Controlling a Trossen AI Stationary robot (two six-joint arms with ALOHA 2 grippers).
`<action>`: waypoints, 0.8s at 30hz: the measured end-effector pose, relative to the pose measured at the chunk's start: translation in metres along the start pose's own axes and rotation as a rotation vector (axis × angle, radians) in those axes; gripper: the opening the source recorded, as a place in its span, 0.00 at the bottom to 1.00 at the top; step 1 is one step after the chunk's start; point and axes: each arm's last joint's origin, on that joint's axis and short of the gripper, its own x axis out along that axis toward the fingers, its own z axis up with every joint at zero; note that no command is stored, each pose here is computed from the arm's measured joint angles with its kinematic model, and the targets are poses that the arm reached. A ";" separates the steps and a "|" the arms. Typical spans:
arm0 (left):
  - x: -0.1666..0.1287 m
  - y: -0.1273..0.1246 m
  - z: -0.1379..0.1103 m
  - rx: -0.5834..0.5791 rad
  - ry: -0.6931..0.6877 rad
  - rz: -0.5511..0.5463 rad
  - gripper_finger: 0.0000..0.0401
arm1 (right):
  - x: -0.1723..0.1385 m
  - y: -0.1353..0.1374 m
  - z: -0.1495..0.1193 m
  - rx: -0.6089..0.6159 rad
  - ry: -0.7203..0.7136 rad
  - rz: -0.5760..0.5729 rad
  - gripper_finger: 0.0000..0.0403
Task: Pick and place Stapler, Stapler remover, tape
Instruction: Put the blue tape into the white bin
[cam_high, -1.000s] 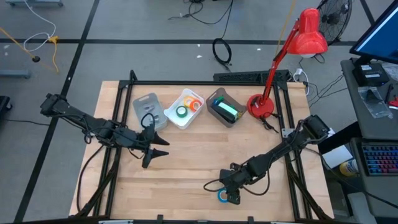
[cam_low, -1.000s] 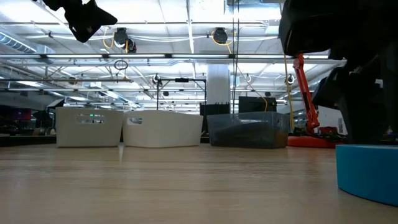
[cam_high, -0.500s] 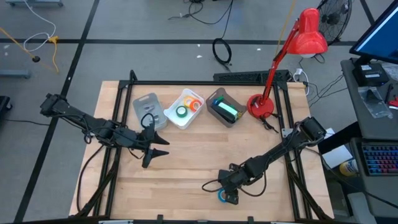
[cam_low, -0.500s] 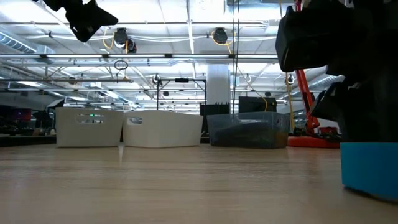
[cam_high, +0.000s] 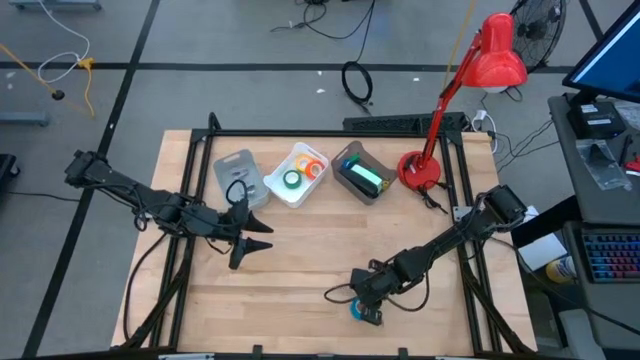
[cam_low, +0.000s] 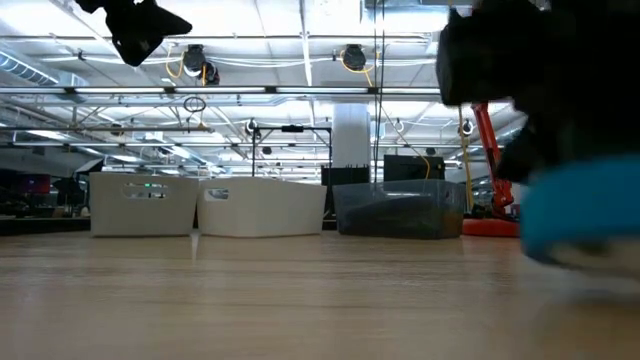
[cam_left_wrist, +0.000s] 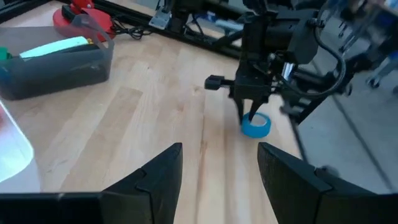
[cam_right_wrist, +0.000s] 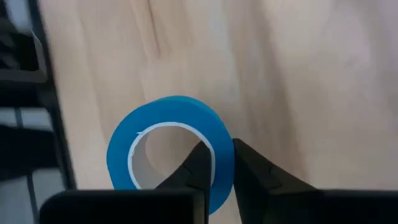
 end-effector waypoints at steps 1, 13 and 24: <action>0.000 0.000 0.001 -0.020 -0.009 -0.005 0.53 | -0.004 0.000 0.002 0.002 -0.019 0.001 0.08; 0.007 -0.011 0.017 -0.233 -0.170 -0.105 0.53 | -0.086 -0.011 0.048 -0.116 -0.513 -0.106 0.08; 0.049 -0.020 0.013 -0.314 -0.261 -0.129 0.53 | -0.140 -0.029 0.089 -0.324 -0.933 -0.385 0.08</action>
